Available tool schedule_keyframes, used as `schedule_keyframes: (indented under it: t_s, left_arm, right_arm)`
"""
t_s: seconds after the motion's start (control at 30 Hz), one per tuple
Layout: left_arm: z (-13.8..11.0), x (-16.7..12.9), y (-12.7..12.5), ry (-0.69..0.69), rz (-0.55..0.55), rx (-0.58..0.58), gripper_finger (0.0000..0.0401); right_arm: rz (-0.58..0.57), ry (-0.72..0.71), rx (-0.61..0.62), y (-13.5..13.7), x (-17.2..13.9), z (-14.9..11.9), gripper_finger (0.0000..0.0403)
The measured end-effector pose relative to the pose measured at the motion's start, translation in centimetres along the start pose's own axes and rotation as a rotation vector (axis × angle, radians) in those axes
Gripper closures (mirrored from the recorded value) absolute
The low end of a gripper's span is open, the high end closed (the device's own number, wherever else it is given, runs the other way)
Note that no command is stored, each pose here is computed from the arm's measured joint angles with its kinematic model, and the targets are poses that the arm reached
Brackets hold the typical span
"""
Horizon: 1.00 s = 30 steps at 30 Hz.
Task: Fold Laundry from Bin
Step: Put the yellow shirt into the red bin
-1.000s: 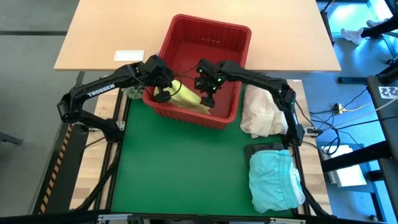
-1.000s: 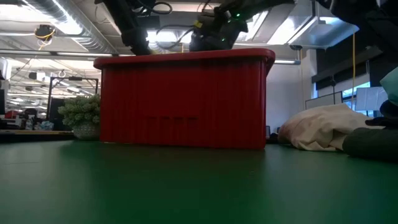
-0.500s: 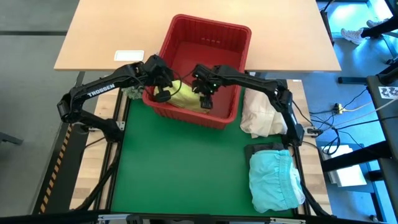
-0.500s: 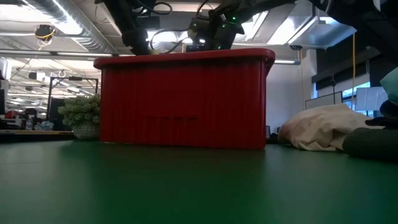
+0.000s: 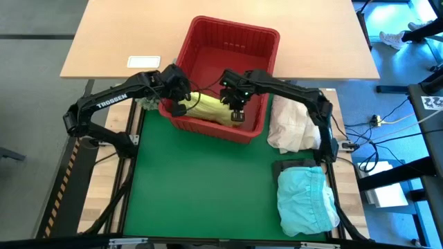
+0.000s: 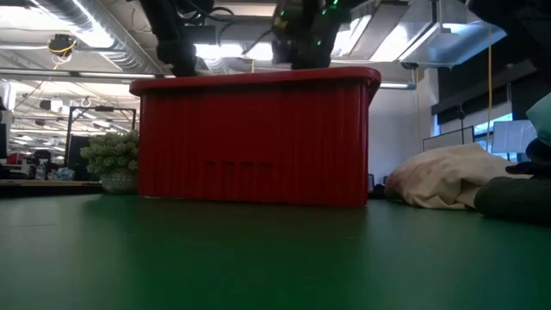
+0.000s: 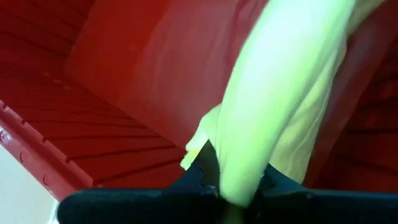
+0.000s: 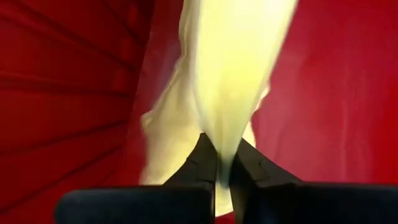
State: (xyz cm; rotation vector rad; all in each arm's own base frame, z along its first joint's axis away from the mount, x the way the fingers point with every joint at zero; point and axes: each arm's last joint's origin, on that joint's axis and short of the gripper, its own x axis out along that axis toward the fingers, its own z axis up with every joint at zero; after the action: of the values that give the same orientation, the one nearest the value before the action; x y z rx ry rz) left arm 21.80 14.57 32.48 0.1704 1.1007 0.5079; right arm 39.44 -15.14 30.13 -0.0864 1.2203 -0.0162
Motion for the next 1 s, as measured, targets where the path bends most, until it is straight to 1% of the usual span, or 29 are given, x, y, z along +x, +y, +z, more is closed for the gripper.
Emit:
schedule_keyframes:
  t_s: [0.1, 0.23, 0.37, 0.47, 0.57, 0.73, 0.87, 0.9, 0.93, 1.0]
  left_arm:
    - [-0.2, -0.6, -0.4, -0.001, -0.012, 0.012, 0.0393]
    - [-0.2, -1.8, -0.9, -0.047, -0.037, 0.022, 0.0393]
    - [-0.1, -2.6, -1.6, -0.084, -0.096, 0.020, 0.0393]
    - [-0.1, -2.3, -1.8, -0.082, -0.146, 0.018, 0.0393]
    - [0.0, -1.0, -1.6, -0.051, -0.199, 0.004, 0.0393]
    - [-0.1, 2.6, -0.3, 0.054, -0.218, -0.038, 0.0393]
    - [-0.3, 5.5, 0.9, 0.108, -0.230, -0.069, 0.0393]
    - [-0.4, 6.1, 1.2, 0.112, -0.230, -0.077, 0.0393]
    - [-0.3, 6.6, 1.7, 0.107, -0.194, -0.078, 0.0393]
    - [-0.2, 7.9, 2.4, 0.098, -0.157, -0.083, 0.0393]
  right_arm:
    - [0.013, -0.033, 0.011, 0.3, -2.1, -0.4, 0.0392]
    - [0.053, -0.088, 0.027, 0.9, -4.5, -0.8, 0.0392]
    - [0.131, -0.096, 0.038, 1.4, -5.3, -1.2, 0.0392]
    - [0.139, -0.079, 0.041, 1.4, -5.2, -1.4, 0.0392]
    - [0.146, -0.067, 0.052, 0.8, -4.4, -1.4, 0.0392]
    - [0.146, -0.009, 0.106, -1.2, -1.4, -1.6, 0.0392]
    - [0.103, 0.050, 0.157, -3.1, 1.3, -2.0, 0.0392]
    - [0.081, 0.058, 0.165, -3.6, 1.8, -2.0, 0.0392]
    - [0.061, 0.063, 0.173, -4.0, 2.3, -2.1, 0.0392]
    - [0.014, 0.073, 0.186, -4.8, 2.9, -2.2, 0.0392]
